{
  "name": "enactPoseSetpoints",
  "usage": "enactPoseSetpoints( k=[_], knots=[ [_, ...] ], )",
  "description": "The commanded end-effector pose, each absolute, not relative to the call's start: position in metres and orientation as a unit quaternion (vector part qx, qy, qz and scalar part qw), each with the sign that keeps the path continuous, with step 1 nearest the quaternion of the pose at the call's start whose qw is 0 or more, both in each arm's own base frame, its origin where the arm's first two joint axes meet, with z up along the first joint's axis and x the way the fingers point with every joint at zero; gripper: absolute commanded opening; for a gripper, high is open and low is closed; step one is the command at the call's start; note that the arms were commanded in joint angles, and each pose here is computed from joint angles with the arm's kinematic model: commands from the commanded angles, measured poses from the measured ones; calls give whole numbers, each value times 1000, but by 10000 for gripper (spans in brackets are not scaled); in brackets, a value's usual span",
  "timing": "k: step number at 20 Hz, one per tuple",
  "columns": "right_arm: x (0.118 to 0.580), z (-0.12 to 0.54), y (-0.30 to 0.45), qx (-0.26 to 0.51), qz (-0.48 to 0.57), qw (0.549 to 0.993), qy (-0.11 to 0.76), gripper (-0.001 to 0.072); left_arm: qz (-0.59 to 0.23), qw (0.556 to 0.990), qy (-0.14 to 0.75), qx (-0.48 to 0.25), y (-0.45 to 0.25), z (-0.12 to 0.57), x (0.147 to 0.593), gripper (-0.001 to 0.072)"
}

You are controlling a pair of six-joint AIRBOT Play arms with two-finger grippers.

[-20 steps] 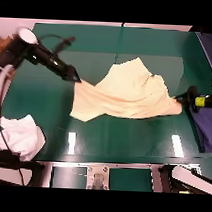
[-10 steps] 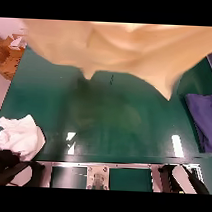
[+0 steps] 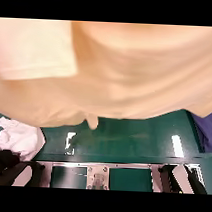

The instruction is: Fold the shirts.

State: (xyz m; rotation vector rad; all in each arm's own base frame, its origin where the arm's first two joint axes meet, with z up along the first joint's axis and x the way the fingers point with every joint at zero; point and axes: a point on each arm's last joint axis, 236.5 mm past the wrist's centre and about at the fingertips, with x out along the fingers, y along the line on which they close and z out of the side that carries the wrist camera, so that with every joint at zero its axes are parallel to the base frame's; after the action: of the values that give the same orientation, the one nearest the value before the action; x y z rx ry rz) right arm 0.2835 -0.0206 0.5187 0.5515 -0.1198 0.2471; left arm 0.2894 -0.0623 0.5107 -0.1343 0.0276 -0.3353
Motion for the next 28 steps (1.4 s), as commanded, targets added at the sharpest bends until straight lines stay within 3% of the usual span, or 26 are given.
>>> enactPoseSetpoints(
  k=[1, 6, 10, 13, 15, 20, 28],
  knots=[
    [326, 427, -48, 334, 112, 935, 31, 14, -156, 966, 178, -107, -48, 407, 345, 23],
    [423, 198, -35, 443, 103, 868, 201, 14, -234, 883, 344, -218, -68, 242, 431, 24],
    [496, 55, -37, 481, 68, 820, 303, 14, -211, 836, 400, -311, -56, 118, 505, 24],
    [546, -6, -41, 498, 81, 791, 346, 14, -203, 811, 382, -394, -55, 68, 549, 23],
    [573, -16, -45, 505, 100, 783, 349, 14, -204, 810, 347, -427, -51, 58, 571, 23],
    [620, 23, -64, 495, 116, 807, 301, 14, -174, 844, 279, -423, -27, 70, 601, 23],
    [625, 40, -64, 479, 125, 818, 292, 14, -221, 875, 239, -359, -58, 102, 611, 24]
  ],
)
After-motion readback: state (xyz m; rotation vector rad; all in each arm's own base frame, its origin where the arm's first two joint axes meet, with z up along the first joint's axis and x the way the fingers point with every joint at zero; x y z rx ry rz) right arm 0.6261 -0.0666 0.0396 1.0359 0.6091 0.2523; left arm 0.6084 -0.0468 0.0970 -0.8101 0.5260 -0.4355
